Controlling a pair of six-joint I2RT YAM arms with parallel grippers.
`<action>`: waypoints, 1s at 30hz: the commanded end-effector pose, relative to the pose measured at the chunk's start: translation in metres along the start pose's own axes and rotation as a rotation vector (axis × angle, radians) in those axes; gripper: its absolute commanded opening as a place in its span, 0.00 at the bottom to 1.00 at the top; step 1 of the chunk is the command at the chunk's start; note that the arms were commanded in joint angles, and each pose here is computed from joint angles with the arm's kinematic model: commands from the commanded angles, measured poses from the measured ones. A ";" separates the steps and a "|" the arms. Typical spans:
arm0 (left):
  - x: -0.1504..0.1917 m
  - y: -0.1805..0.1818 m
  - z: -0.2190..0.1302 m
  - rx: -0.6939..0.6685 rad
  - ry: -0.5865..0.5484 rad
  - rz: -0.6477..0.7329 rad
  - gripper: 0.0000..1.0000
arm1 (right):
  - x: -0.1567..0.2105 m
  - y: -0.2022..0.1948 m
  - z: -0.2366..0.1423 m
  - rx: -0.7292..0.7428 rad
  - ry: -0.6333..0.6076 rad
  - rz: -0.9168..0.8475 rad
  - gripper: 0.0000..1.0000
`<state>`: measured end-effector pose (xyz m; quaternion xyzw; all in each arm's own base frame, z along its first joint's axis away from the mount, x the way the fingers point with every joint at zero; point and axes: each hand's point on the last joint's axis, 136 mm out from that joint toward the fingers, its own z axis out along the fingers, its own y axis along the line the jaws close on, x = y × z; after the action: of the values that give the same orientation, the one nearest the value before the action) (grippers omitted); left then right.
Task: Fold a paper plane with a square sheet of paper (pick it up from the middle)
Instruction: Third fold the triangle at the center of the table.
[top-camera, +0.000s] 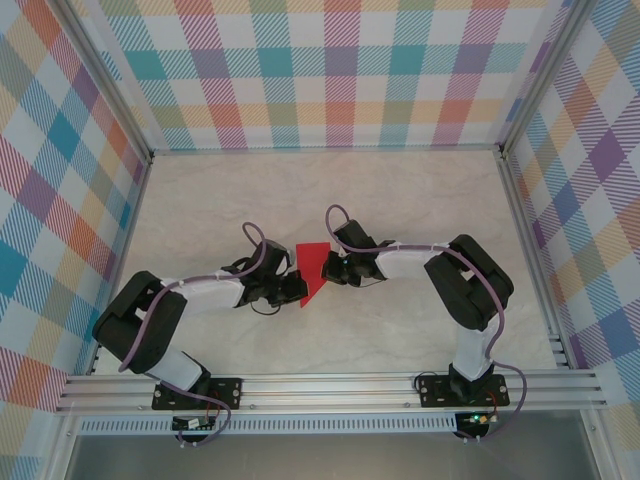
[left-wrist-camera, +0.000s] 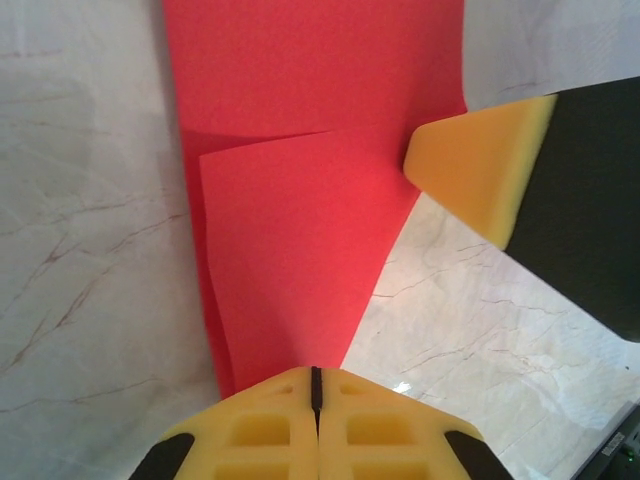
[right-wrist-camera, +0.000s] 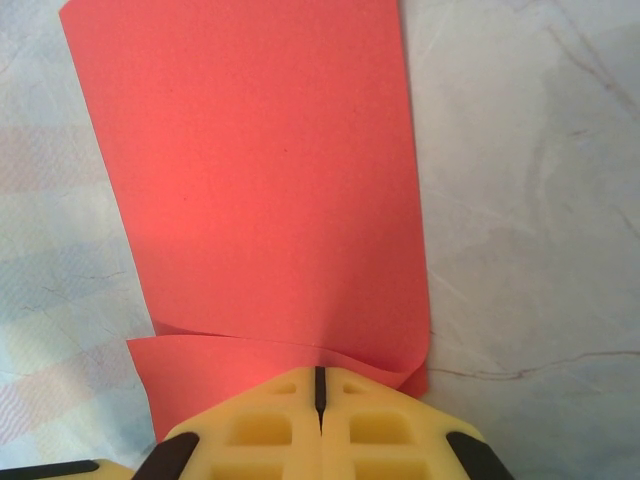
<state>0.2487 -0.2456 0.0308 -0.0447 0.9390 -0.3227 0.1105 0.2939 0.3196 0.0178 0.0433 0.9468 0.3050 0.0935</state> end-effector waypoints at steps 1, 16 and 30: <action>0.019 0.013 0.007 -0.040 0.072 -0.014 0.03 | 0.012 -0.029 0.004 0.102 0.033 0.045 0.02; 0.027 0.037 0.013 -0.150 0.112 -0.026 0.00 | 0.020 0.040 -0.019 -0.125 0.069 -0.090 0.04; 0.029 0.043 0.013 -0.172 0.114 -0.030 0.00 | 0.049 0.011 0.014 -0.021 0.148 -0.066 0.03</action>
<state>0.2443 -0.2433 0.0175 -0.0467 0.9481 -0.3030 0.0843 0.2505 0.3514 0.0214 -0.0232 0.9411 0.3347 0.0415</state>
